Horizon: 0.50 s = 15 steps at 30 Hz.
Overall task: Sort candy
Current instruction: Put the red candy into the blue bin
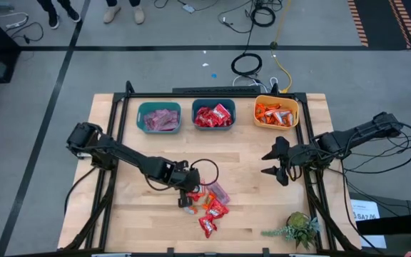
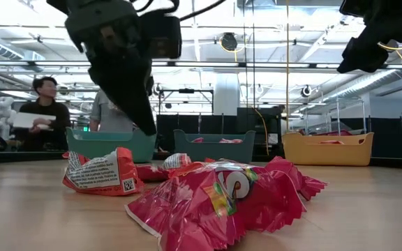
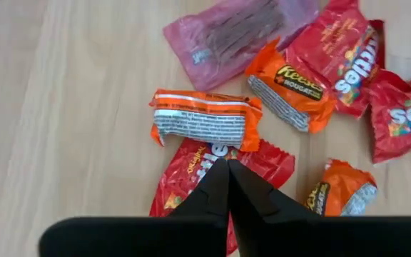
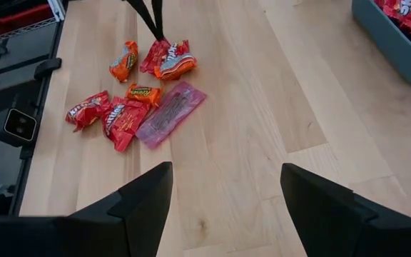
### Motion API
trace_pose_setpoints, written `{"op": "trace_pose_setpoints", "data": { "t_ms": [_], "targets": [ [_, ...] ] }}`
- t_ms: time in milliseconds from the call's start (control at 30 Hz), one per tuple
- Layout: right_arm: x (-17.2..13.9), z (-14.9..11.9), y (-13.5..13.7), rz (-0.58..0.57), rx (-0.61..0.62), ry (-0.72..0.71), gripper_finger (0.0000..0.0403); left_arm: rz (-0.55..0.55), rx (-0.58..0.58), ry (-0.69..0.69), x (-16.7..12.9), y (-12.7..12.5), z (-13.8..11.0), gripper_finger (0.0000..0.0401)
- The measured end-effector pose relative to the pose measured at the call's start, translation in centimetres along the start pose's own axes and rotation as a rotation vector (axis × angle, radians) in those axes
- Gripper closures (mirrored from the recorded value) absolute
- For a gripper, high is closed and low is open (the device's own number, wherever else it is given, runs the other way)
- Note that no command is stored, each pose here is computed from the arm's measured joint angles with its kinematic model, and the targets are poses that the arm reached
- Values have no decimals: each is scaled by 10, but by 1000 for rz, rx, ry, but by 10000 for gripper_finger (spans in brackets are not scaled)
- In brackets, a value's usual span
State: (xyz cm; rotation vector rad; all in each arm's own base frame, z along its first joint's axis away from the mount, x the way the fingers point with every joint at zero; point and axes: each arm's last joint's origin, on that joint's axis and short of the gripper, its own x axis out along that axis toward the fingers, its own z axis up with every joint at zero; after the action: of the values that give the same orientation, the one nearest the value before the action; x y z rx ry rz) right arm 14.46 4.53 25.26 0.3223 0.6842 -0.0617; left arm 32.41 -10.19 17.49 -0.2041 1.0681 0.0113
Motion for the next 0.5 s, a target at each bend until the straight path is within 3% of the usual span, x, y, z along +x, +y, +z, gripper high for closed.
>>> {"op": "trace_pose_setpoints", "data": {
  "t_ms": [233, 500],
  "targets": [
    [0, 0, 0, 1, 0, -2, 149, 8, -21, 23, 9, 0, -2, 338],
    [0, 0, 0, 2, 1, -1, 149, 5, -23, 21, 10, 1, -2, 241]
  ]
}}
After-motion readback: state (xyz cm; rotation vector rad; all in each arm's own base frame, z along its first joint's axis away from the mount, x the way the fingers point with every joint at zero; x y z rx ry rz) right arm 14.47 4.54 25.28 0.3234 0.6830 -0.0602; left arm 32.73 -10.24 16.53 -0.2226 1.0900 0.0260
